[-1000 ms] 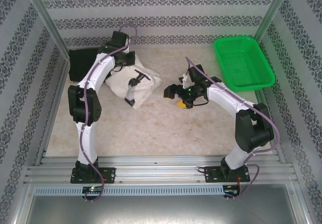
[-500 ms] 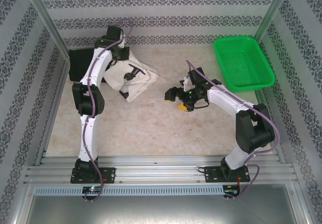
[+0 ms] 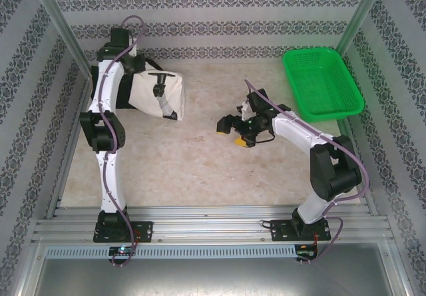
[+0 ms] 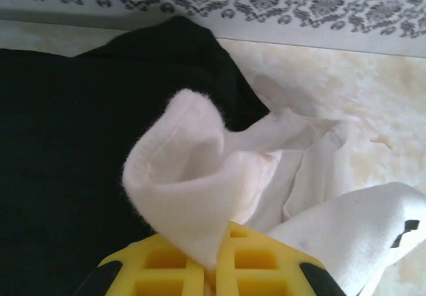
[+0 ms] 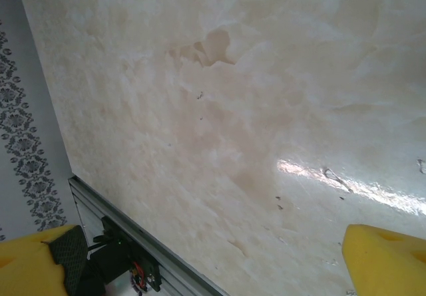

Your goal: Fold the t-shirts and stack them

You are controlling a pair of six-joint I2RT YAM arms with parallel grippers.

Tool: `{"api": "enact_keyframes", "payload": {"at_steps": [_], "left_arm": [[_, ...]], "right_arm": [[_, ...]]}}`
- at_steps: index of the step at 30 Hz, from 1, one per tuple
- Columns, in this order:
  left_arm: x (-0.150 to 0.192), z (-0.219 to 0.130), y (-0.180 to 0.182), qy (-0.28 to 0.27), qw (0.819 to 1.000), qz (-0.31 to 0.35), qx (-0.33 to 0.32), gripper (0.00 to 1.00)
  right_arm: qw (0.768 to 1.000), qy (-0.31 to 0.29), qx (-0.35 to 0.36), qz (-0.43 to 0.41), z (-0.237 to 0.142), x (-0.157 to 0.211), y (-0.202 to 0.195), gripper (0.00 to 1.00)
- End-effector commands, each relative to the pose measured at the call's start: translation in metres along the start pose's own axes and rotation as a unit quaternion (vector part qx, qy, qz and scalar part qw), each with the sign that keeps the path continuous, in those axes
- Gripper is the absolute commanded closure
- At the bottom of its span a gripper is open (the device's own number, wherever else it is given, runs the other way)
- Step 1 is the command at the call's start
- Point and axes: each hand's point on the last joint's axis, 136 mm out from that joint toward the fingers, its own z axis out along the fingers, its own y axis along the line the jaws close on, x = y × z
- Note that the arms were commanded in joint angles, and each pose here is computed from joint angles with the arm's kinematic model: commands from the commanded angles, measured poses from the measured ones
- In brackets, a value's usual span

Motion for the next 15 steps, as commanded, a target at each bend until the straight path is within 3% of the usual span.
{"api": "enact_keyframes", "payload": {"at_steps": [1, 15], "left_arm": [[-0.019, -0.003, 0.030, -0.030, 0.999, -0.021, 0.006, 1.00], [-0.049, -0.011, 0.128, -0.101, 0.985, -0.134, 0.047, 1.00]], "right_arm": [[1.000, -0.001, 0.007, -0.001, 0.002, -0.005, 0.008, 0.02], [1.000, 0.019, 0.017, -0.002, 0.015, -0.015, 0.023, 0.02]]}}
